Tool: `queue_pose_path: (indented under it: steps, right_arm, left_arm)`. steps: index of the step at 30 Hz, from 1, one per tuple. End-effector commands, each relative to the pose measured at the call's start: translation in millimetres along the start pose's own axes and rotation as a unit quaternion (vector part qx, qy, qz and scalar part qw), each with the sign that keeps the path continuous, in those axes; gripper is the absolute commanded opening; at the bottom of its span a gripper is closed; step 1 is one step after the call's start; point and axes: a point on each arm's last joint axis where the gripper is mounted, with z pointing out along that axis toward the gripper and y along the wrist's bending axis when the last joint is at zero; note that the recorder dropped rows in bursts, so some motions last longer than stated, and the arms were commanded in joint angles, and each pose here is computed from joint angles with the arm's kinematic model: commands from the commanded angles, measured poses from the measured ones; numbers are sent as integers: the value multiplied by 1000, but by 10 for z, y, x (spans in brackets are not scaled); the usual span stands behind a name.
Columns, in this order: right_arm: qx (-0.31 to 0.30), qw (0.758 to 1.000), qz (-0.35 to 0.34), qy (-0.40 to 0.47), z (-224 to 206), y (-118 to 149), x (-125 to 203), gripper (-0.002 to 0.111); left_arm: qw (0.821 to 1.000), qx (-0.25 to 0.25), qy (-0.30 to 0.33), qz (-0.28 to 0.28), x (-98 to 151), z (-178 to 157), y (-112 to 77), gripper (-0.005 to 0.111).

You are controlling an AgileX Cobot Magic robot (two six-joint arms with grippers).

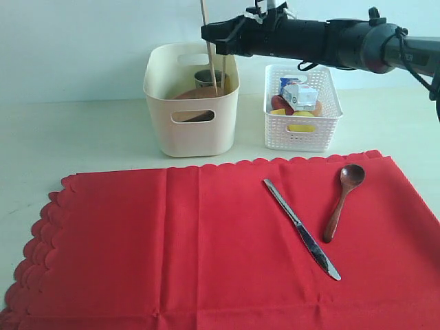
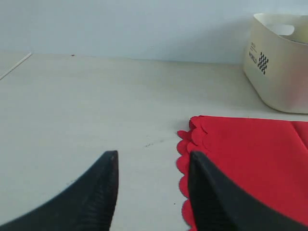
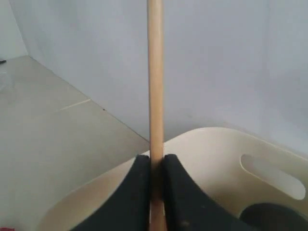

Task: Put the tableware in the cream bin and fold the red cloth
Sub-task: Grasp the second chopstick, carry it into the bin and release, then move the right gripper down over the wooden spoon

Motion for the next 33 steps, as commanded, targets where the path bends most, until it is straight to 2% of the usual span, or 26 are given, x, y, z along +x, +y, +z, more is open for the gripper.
queue_pose_path:
  steps: [1,6,10,14,22,28,33]
  right_arm:
    - [-5,1000,-12,0,12,-22,47,20]
    - [-10,1000,-22,10,1,0,21,51]
    - [-10,1000,-17,17,-47,56,-150,63]
    - [9,998,-17,61,-150,132,-388,64]
    - [109,976,-20,185,-548,314,-943,64]
    - [202,937,9,286,-928,442,-1194,60]
    - [257,893,50,367,-1177,514,-1181,60]
  left_arm:
    - [1000,-1,-5,-3,0,-2,1,45]
    - [1000,-1,-5,-3,0,-2,1,45]
    - [1000,-1,-5,-3,0,-2,1,45]
    - [1000,-1,-5,-3,0,-2,1,45]
    - [1000,-1,-5,-3,0,-2,1,45]
    - [1000,-1,-5,-3,0,-2,1,45]
    - [1000,-1,-5,-3,0,-2,1,45]
